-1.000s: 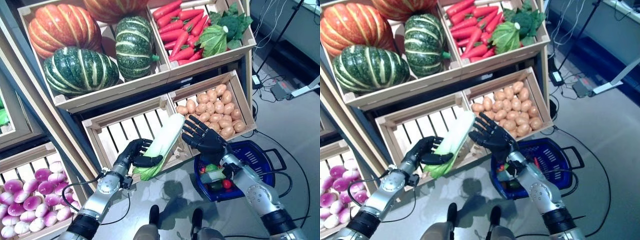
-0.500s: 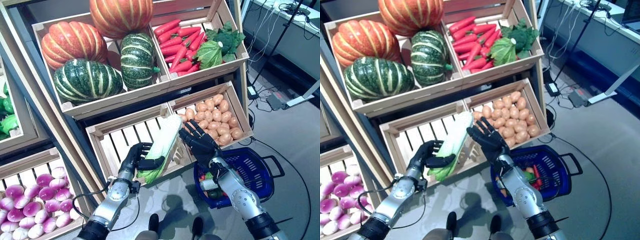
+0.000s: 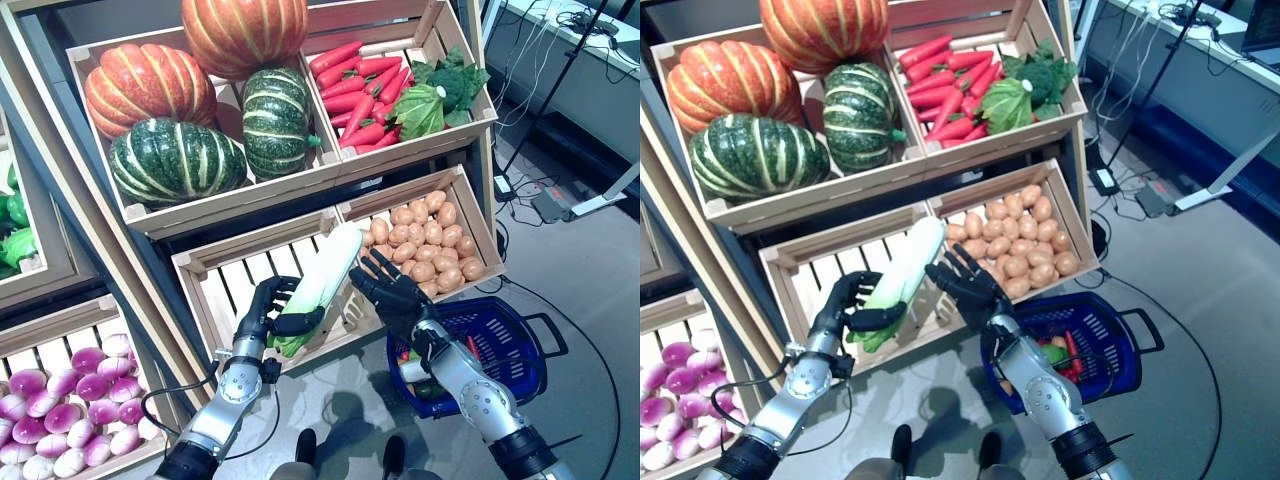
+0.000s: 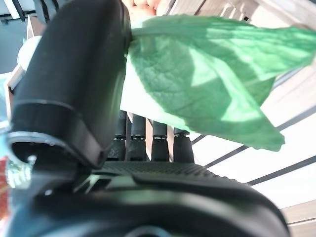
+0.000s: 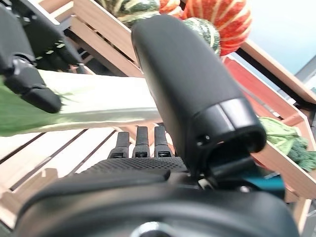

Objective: Put vegetables into the basket

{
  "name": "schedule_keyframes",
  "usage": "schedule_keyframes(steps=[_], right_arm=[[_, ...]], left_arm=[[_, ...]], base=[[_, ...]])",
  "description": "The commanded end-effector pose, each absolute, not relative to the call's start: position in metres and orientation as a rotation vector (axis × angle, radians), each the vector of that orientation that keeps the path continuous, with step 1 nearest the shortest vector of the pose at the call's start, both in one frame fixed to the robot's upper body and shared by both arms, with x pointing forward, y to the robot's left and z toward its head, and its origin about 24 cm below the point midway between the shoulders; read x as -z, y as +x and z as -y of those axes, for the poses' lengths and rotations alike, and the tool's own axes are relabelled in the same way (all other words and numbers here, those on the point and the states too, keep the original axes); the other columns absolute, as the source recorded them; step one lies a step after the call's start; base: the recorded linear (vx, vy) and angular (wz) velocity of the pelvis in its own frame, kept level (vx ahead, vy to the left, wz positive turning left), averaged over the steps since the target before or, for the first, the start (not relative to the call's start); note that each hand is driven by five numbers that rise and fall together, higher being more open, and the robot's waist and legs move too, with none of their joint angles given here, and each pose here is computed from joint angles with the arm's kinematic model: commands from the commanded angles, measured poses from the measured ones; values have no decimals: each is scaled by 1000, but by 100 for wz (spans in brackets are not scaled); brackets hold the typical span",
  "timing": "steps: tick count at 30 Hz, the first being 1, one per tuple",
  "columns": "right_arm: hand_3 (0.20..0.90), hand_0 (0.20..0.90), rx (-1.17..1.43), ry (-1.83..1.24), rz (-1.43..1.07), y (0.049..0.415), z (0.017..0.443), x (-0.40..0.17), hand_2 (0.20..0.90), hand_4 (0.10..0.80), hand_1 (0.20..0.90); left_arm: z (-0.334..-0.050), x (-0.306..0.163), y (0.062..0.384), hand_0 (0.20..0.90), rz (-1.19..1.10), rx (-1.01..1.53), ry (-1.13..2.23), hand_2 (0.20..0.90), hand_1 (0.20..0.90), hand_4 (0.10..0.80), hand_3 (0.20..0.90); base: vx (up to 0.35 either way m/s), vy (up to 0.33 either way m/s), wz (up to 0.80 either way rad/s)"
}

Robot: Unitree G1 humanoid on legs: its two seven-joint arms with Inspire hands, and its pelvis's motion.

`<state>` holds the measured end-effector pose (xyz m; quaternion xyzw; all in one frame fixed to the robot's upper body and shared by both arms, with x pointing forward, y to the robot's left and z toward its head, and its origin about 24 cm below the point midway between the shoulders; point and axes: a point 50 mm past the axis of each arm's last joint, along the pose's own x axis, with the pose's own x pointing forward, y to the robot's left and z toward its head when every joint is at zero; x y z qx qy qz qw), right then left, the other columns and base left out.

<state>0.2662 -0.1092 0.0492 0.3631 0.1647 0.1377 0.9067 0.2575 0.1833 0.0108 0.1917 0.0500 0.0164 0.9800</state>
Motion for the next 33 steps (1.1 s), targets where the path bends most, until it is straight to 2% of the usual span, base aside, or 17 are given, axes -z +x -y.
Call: schedule_keyframes(steps=[1, 9, 19, 26, 33], right_arm=[[900, 900, -496, 873, -221, 265, 87, -86, 900, 800, 900], [900, 900, -583, 903, -234, 263, 79, -88, 900, 800, 900], [900, 900, -652, 940, -174, 265, 76, -100, 900, 800, 900], [900, 900, -625, 961, -164, 268, 75, -103, 900, 800, 900], [900, 900, -478, 871, -125, 275, 87, -100, 900, 800, 900]], left_arm=[[-167, -67, 278, 300, 205, 82, 391, 300, 300, 400, 300], [-153, -63, 275, 300, 186, 232, 384, 300, 300, 400, 300], [-136, -43, 269, 300, 47, 463, 320, 300, 300, 400, 300], [-138, -37, 271, 300, 40, 426, 462, 300, 300, 400, 300], [-147, -41, 274, 300, 86, 342, 584, 300, 300, 400, 300]], base=[[0, 0, 0], [0, 0, 0], [7, 6, -4], [0, 12, -4], [0, 0, 0]])
